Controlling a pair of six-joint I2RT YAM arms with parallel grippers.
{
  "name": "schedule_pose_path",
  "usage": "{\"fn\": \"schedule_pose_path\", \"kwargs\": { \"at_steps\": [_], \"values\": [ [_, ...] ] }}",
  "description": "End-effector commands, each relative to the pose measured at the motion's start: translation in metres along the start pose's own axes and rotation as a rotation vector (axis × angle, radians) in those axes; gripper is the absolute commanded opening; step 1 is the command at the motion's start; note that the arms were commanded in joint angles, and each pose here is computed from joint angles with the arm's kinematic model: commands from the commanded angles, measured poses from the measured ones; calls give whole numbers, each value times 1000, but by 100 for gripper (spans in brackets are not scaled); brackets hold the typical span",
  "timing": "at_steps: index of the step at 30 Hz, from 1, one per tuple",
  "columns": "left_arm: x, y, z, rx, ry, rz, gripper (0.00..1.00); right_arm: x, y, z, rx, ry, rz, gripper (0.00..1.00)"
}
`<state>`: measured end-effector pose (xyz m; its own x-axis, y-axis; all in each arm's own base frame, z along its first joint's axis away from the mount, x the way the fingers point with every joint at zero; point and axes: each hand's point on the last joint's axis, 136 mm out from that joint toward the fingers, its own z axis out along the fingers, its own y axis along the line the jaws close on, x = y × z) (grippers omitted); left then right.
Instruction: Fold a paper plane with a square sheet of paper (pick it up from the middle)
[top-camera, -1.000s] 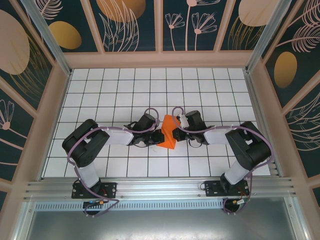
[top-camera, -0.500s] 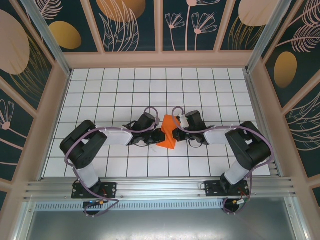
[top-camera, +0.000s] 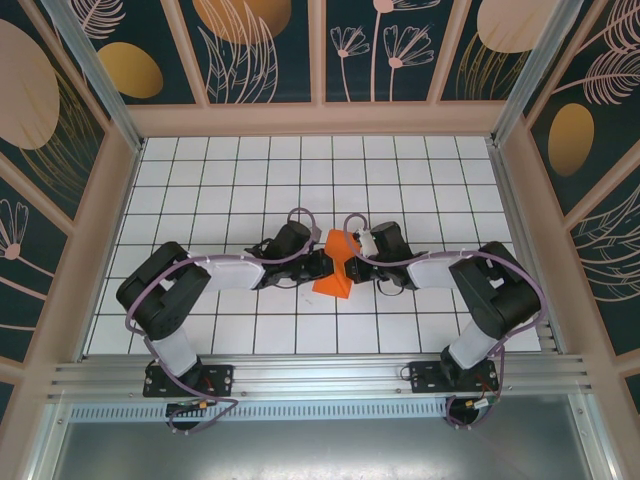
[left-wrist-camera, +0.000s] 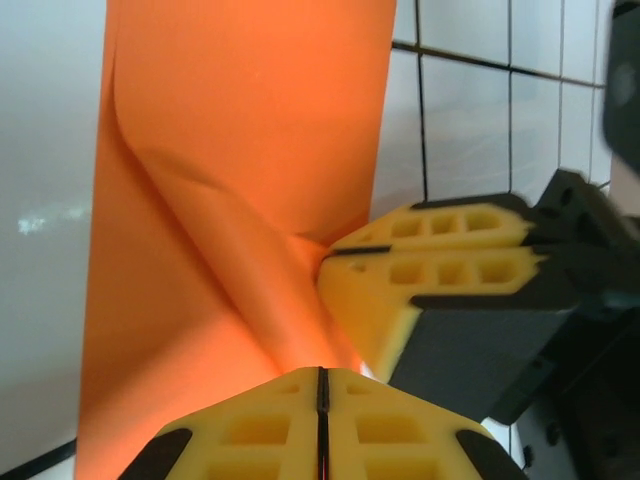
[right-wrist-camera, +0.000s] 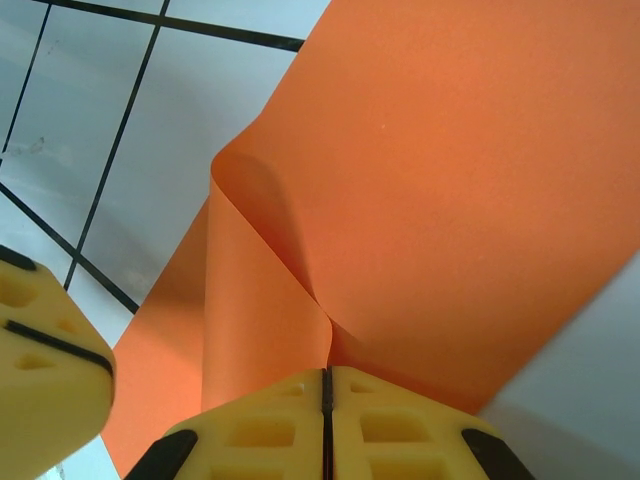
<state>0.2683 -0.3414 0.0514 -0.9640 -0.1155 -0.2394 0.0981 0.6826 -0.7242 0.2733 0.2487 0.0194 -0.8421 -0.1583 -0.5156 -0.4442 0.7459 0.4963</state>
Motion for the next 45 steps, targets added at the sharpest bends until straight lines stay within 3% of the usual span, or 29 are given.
{"fn": "schedule_pose_path", "kwargs": {
  "at_steps": [1, 7, 16, 30, 38, 45],
  "values": [
    [-17, -13, 7, 22, -53, 0, 10, -3, 4, 2, -27, -11, -3, 11],
    [-22, -18, 18, 68, -67, -29, 11, -2, 3, 3, -30, -10, -1, 11],
    [-18, 2, 28, 13, -62, -58, 11, -2, 3, 2, -30, -8, 1, 12],
    [-14, 11, 33, -12, -47, -58, 11, -10, 9, -15, -108, -32, 92, 28],
    [-14, 12, 33, -15, -46, -60, 11, -5, 12, -20, -165, -23, 122, 27],
    [-13, 10, 34, -6, -39, -57, 12, -9, 5, -19, -146, -33, 129, 15]
  ]
}}
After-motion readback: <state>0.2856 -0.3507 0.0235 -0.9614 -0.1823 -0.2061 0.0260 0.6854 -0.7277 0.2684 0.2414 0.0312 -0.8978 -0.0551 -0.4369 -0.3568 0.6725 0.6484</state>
